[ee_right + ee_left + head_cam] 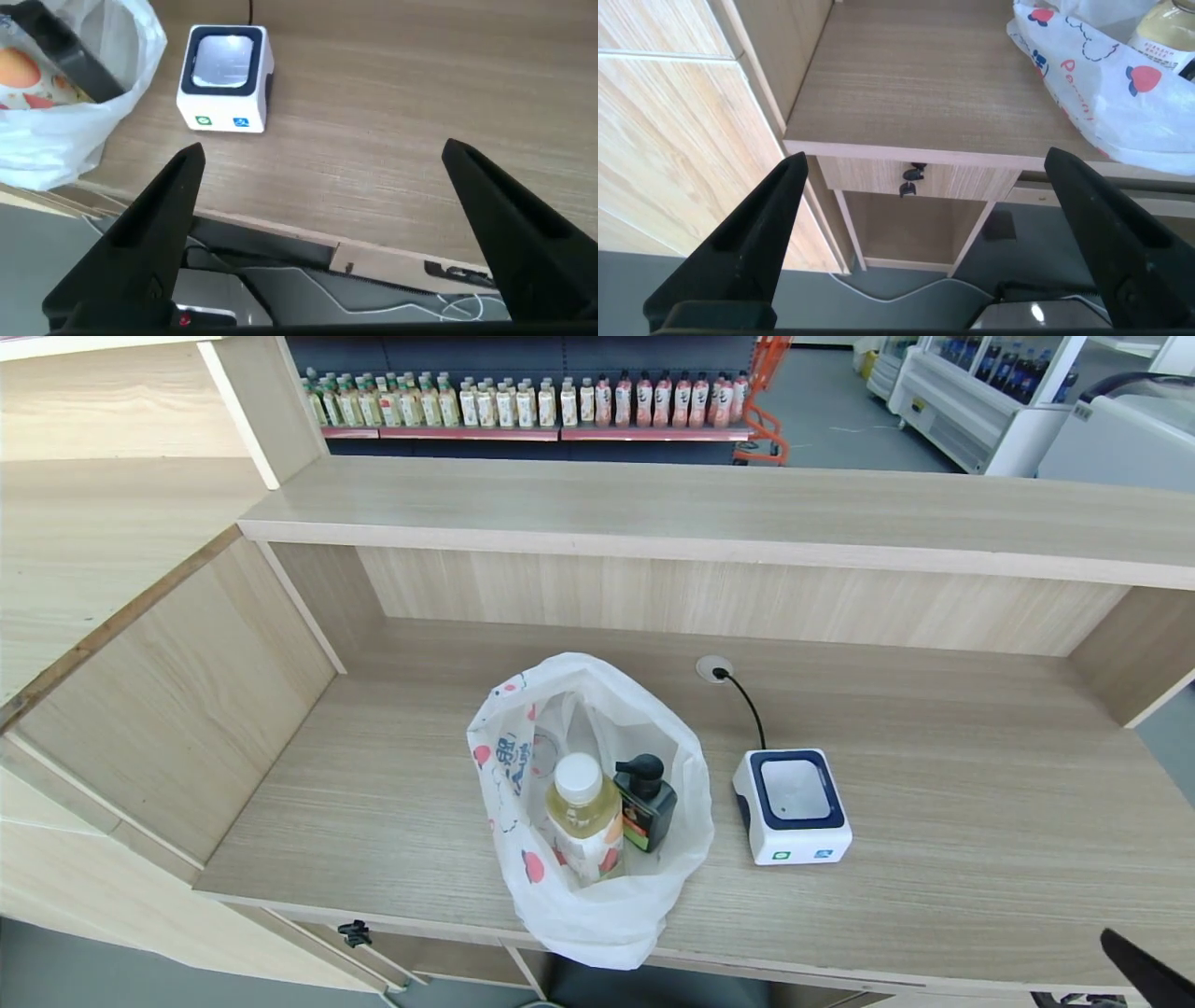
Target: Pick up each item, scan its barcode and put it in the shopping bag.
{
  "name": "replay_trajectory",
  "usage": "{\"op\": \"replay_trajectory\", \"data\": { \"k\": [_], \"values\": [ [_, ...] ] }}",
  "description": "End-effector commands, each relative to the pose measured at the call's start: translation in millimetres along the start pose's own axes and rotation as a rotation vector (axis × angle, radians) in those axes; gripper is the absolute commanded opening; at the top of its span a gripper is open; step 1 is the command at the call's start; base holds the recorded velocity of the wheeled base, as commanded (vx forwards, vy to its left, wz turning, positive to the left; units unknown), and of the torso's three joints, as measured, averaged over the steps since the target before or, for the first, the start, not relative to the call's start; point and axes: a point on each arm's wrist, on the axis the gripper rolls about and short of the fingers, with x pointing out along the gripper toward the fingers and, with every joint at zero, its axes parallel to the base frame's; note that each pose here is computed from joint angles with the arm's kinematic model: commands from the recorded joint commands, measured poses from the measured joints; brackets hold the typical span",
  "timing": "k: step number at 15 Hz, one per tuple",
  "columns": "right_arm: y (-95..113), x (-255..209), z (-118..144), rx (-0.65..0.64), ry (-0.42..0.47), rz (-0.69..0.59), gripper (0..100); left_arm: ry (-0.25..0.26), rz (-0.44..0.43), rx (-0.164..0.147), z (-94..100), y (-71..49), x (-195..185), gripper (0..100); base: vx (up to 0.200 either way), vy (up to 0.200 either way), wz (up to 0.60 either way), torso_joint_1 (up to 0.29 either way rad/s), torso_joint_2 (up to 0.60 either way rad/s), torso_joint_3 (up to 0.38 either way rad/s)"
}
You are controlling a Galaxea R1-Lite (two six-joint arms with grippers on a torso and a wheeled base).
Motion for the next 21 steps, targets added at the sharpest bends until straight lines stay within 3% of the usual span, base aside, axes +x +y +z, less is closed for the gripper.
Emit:
{"op": "replay_trajectory", "data": {
  "k": [1,4,7,10,21],
  "values": [
    [6,-29,-34,-0.018,-0.088,0.011,100,0.001,0.0,0.0,0.1,0.0,0,100,0.0,0.0,0.0,0.0,0.0,0.0],
    [12,-47,-61,-0.02,-0.081,0.046,100,0.001,0.0,0.0,0.1,0.0,0,100,0.0,0.0,0.0,0.0,0.0,0.0],
    [13,-53,-63,-0.052,-0.156,0.057,100,0.001,0.0,0.0,0.1,0.0,0,100,0.0,0.0,0.0,0.0,0.0,0.0],
    [11,-52,-67,-0.054,-0.116,-0.039,100,0.001,0.0,0.0,0.1,0.0,0,100,0.0,0.0,0.0,0.0,0.0,0.0],
    [11,-53,-68,-0.017,-0.093,-0.049,100,0.001,0.0,0.0,0.1,0.0,0,100,0.0,0.0,0.0,0.0,0.0,0.0]
  ]
}}
